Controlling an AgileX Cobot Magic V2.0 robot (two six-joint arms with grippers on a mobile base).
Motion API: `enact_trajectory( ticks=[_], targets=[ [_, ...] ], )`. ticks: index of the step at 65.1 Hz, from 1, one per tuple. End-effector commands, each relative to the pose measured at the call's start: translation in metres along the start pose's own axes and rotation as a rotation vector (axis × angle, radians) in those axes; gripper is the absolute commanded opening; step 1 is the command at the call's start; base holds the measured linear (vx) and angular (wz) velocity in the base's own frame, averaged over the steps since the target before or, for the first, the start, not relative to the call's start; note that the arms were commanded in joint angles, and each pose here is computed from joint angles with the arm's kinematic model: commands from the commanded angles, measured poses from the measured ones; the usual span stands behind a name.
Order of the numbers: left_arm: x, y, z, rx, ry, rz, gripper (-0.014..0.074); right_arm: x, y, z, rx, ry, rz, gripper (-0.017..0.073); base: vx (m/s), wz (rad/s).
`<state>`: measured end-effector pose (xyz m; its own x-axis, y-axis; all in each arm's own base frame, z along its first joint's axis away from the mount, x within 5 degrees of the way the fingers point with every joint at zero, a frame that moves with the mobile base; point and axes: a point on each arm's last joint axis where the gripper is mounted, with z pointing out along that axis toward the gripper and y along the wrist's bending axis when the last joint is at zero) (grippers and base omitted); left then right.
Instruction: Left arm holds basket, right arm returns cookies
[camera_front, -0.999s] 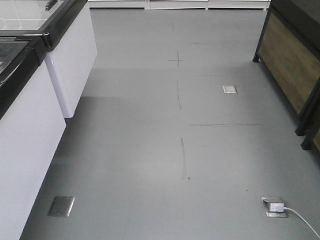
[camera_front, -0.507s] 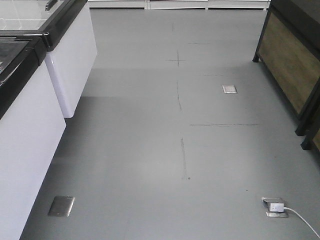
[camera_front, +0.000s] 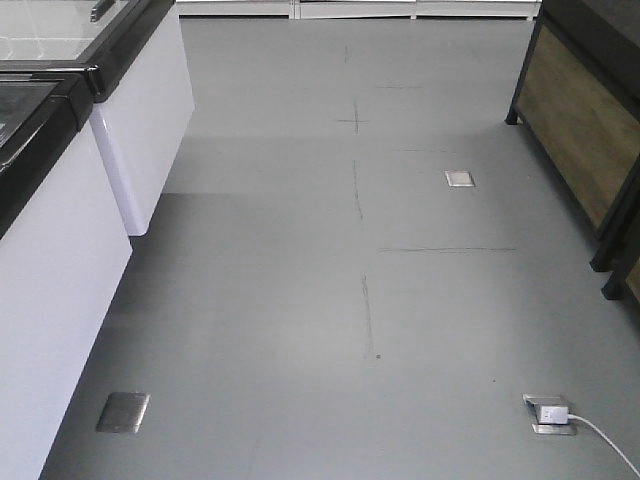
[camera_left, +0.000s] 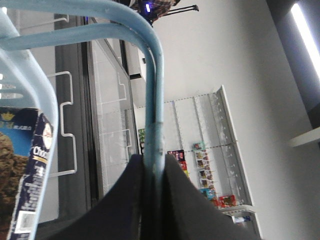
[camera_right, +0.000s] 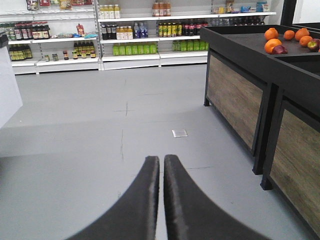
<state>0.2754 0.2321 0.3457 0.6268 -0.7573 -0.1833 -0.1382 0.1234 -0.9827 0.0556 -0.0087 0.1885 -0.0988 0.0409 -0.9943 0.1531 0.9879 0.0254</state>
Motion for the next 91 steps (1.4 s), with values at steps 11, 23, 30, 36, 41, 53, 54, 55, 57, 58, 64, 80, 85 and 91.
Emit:
enact_trajectory(
  ticks=[11,23,30,36,41,53,54,55,57,58,64,80,85,91],
  targets=[
    [0.000,-0.046,-0.014,0.295,0.031,-0.045,-0.0004,-0.001,0.000,0.000,0.001,-0.066,-0.013,-0.0006,0.00,0.00],
    [0.002,-0.053,-0.018,0.346,0.040,-0.054,-0.0004,-0.001,0.000,0.000,0.001,-0.066,-0.013,-0.0006,0.00,0.00],
    [0.005,-0.058,-0.021,0.381,0.055,-0.076,-0.0004,-0.001,0.000,0.000,0.001,-0.066,-0.013,-0.0006,0.00,0.00],
    [0.006,-0.062,-0.022,0.420,0.077,-0.119,-0.0004,-0.001,0.000,0.000,0.001,-0.066,-0.013,-0.0006,0.00,0.00],
    [0.011,-0.066,-0.024,0.460,0.116,-0.157,-0.0004,-0.001,0.000,0.000,0.001,-0.066,-0.013,-0.0006,0.00,0.00],
    [0.025,-0.071,-0.027,0.496,0.206,-0.212,-0.0004,-0.001,0.000,0.000,0.001,-0.066,-0.013,-0.0006,0.00,0.00],
    [0.027,-0.071,-0.027,0.499,0.213,-0.212,-0.0004,-0.001,0.000,0.000,0.001,-0.066,-0.013,-0.0006,0.00,0.00],
    [0.028,-0.072,-0.028,0.503,0.222,-0.216,-0.0004,-0.001,0.000,0.000,0.001,-0.066,-0.013,-0.0006,0.00,0.00],
    [0.031,-0.073,-0.029,0.511,0.237,-0.230,-0.0004,-0.001,0.000,0.000,0.001,-0.066,-0.013,-0.0006,0.00,0.00],
    [0.033,-0.074,-0.029,0.515,0.245,-0.233,-0.0004,-0.001,0.000,0.000,0.001,-0.066,-0.013,-0.0006,0.00,0.00],
    [0.043,-0.078,-0.032,0.541,0.294,-0.256,-0.0004,-0.001,0.000,0.000,0.001,-0.066,-0.013,-0.0006,0.00,0.00],
    [0.071,-0.088,-0.043,0.611,0.449,-0.331,-0.0004,-0.001,0.000,0.000,0.001,-0.066,-0.013,-0.0006,0.00,0.00],
    [0.081,-0.089,-0.046,0.609,0.511,-0.347,-0.0004,-0.001,0.000,0.000,0.001,-0.066,-0.013,-0.0006,0.00,0.00],
    [0.094,-0.090,-0.051,0.591,0.589,-0.360,-0.0004,-0.001,0.000,0.000,0.001,-0.066,-0.013,-0.0006,0.00,0.00]
  ],
)
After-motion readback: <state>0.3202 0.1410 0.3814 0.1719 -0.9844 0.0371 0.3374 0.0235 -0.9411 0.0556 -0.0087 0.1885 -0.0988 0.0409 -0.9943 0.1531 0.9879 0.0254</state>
